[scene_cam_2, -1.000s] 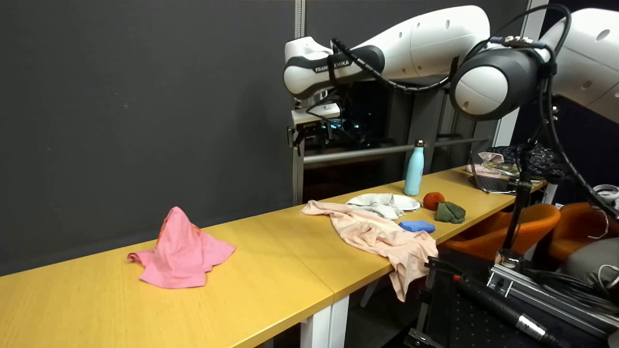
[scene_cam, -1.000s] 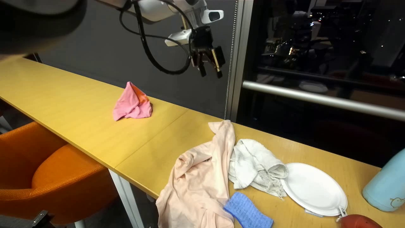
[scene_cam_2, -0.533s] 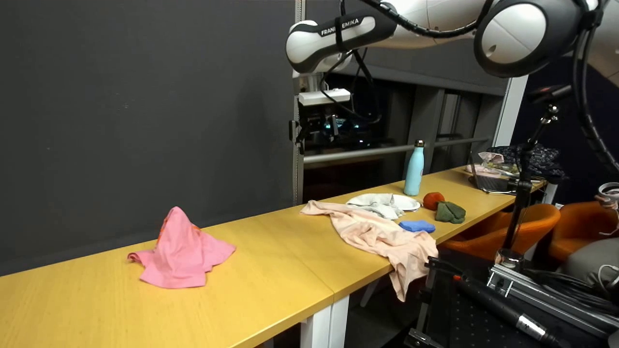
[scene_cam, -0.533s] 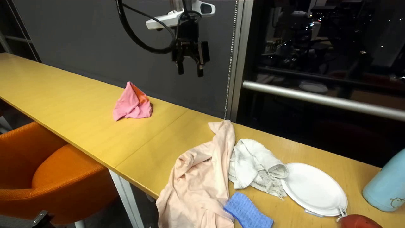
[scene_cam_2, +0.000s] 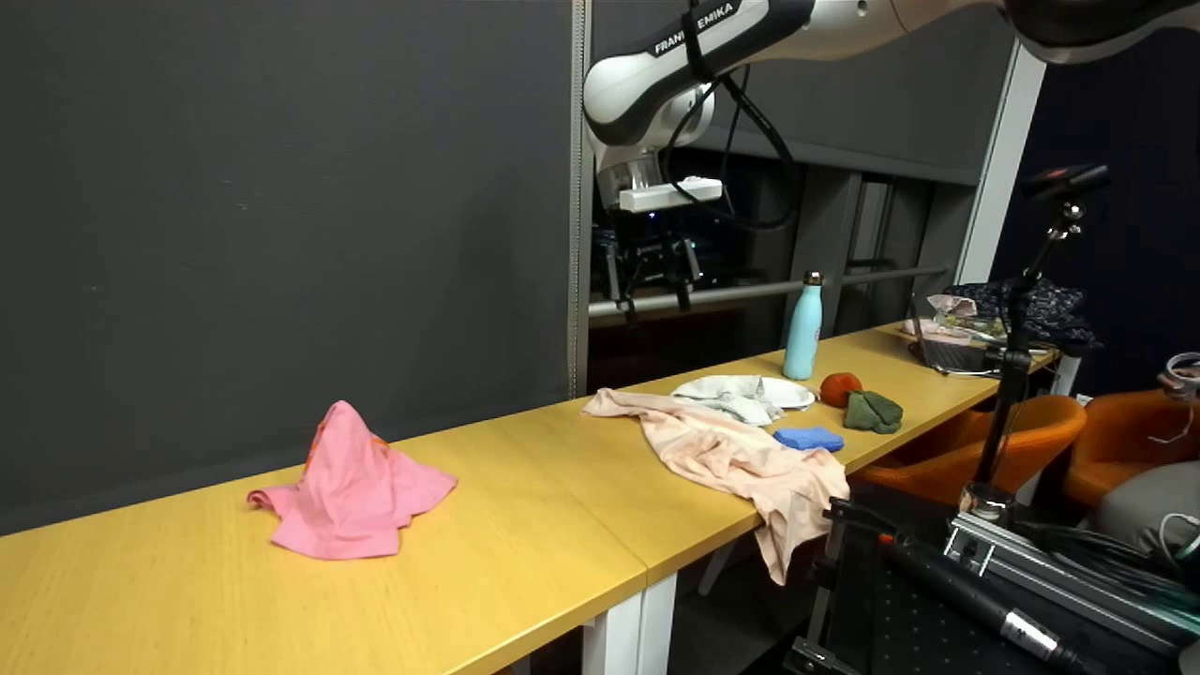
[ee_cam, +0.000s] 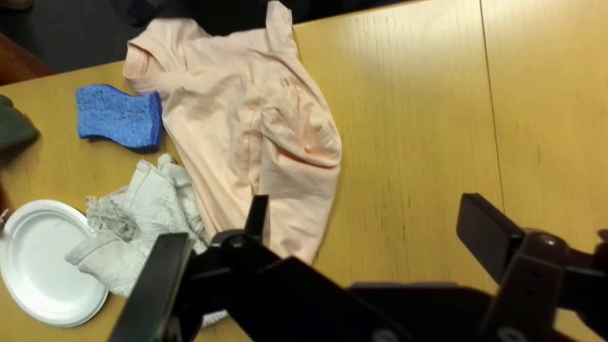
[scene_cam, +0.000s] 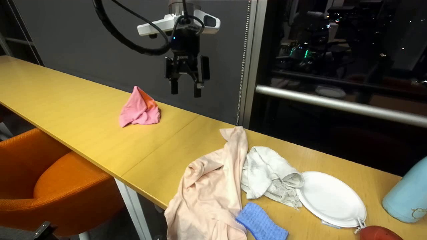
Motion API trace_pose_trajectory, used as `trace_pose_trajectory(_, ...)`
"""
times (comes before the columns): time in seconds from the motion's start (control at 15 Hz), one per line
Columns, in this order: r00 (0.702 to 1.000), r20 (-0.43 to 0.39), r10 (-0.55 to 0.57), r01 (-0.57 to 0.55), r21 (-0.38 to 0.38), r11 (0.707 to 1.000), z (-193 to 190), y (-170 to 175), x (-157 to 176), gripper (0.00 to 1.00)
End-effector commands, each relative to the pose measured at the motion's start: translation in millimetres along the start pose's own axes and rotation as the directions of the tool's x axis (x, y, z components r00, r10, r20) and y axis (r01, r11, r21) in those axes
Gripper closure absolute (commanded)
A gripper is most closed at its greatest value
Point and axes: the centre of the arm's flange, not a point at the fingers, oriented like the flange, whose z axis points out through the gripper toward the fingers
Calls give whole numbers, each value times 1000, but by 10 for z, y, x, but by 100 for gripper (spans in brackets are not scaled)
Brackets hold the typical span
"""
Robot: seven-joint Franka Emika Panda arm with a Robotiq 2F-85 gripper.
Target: Unfold the peach shirt
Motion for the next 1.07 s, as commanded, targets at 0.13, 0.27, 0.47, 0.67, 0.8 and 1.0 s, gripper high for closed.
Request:
trace_pose_trajectory(0.13,994,108,29,-23,-51,998,570,400,-855,0)
trace_pose_trajectory(0.27,988,143,60,-50,-74,996,827,497,-1001,0)
trace_pose_trajectory(0.47,980,154,128,-116,-87,989,1274,654,-1194,0)
trace_pose_trajectory(0.67,971,100,218,-209,-99,973,1824,865,-1286,0)
trace_pose_trajectory(0.8,964,50,263,-255,-122,959,2190,1062,-1390,0)
trace_pose_trajectory(1.0,945,-28,325,-325,-145,934,2674,1390,-1556,0)
